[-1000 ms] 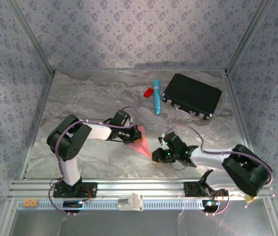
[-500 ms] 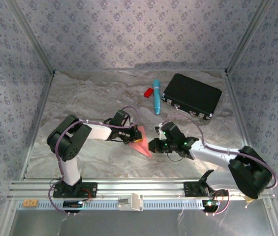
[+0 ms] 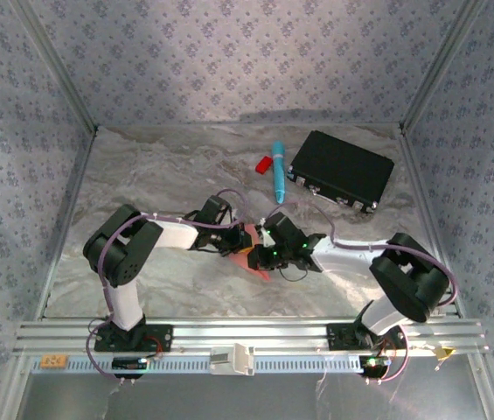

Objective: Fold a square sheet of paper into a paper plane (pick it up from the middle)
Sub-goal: Fourth fold the wing at the center of the table.

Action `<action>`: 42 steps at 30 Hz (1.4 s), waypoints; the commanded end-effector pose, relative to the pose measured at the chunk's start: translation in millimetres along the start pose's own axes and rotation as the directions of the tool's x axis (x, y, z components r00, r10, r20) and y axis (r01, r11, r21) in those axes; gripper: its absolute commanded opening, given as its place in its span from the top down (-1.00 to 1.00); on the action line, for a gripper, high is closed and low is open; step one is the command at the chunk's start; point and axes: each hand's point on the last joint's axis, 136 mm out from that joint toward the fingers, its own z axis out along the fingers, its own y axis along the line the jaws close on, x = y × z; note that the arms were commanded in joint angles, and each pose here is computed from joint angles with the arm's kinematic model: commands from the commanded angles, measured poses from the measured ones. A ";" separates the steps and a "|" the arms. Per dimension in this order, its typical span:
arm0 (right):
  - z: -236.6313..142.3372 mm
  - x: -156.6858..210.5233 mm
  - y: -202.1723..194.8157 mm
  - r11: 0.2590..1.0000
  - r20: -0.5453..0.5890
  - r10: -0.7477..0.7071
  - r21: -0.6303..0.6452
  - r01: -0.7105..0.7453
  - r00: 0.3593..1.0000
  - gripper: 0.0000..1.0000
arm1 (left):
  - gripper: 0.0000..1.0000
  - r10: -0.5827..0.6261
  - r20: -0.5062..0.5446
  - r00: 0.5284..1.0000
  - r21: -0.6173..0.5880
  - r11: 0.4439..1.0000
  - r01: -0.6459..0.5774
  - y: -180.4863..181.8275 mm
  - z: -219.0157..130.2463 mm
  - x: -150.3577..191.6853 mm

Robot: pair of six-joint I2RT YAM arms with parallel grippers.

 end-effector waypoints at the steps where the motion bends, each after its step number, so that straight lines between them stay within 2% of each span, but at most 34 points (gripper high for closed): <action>1: 5.8 0.7 -7.3 0.998 -0.020 -0.012 0.058 0.013 1.000 0.91 | 0.95 -0.029 -0.016 0.999 -0.104 0.994 0.027 31.7 7.8 8.9; 11: 12.4 17.1 -35.0 0.991 -0.052 0.034 0.132 -0.027 0.998 0.91 | 0.95 -0.029 -0.020 0.999 -0.108 0.994 0.027 32.6 7.9 9.1; 23: 14.5 41.2 -52.4 0.991 -0.050 0.114 0.077 -0.110 0.992 0.90 | 0.95 -0.033 -0.023 0.999 -0.118 0.993 0.030 37.1 9.8 8.7; 32: 4.6 51.2 -56.4 0.991 -0.039 0.124 0.048 -0.122 0.992 0.86 | 0.96 -0.043 -0.020 0.999 -0.131 0.991 0.040 43.3 9.1 7.6; 42: -7.6 70.6 -68.0 0.989 -0.049 0.131 0.075 -0.127 0.990 0.86 | 0.96 -0.048 -0.019 0.999 -0.137 0.990 0.045 46.3 10.0 7.6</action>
